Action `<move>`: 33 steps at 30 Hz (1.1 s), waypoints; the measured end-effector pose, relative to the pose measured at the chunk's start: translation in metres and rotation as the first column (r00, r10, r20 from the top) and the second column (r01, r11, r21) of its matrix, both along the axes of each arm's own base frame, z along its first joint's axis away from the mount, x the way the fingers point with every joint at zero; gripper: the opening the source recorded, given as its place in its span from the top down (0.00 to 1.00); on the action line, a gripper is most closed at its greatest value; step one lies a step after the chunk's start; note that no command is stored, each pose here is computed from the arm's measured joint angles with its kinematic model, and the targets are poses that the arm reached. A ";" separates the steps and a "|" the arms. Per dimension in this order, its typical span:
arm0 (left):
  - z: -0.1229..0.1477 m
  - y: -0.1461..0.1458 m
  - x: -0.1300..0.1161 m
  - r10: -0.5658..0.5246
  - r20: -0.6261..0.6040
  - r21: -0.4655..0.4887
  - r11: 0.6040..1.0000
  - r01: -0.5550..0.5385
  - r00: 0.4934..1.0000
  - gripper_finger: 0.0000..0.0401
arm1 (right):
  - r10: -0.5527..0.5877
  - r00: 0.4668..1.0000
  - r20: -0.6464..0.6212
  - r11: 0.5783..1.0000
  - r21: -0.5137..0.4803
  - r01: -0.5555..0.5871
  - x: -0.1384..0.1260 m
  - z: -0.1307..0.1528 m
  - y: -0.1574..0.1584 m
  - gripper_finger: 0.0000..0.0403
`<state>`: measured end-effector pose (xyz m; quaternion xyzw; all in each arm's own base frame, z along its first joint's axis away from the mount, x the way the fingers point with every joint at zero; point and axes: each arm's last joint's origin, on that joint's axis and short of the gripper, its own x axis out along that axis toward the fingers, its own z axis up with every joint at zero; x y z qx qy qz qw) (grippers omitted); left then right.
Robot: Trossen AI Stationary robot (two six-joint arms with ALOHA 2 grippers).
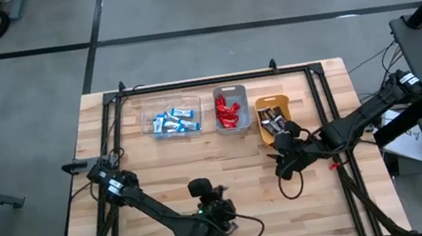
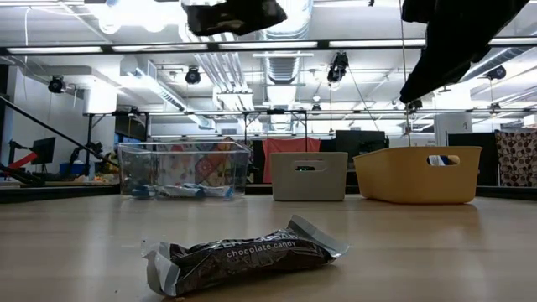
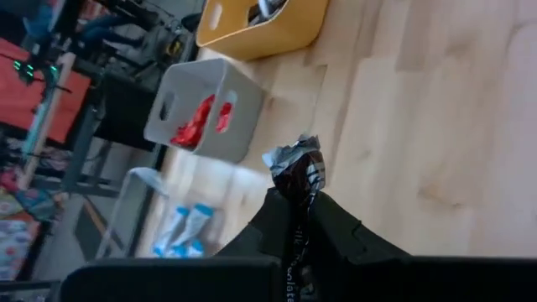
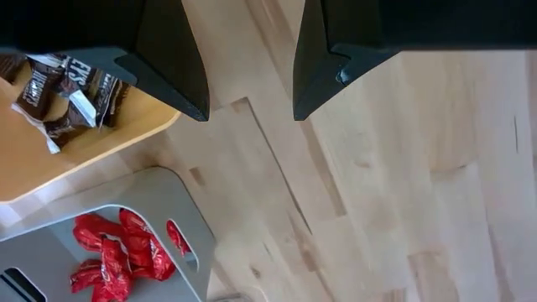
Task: Organize candy in baskets
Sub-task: Put the brown chocolate into the yellow bin
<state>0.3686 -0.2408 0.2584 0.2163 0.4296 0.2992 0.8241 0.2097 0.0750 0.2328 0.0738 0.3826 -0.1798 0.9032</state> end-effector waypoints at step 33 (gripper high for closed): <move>-0.065 0.097 -0.098 -0.079 0.894 -0.157 0.867 0.473 0.441 0.99 | 0.466 0.800 0.378 0.882 -0.275 -0.383 0.076 -0.021 0.048 0.59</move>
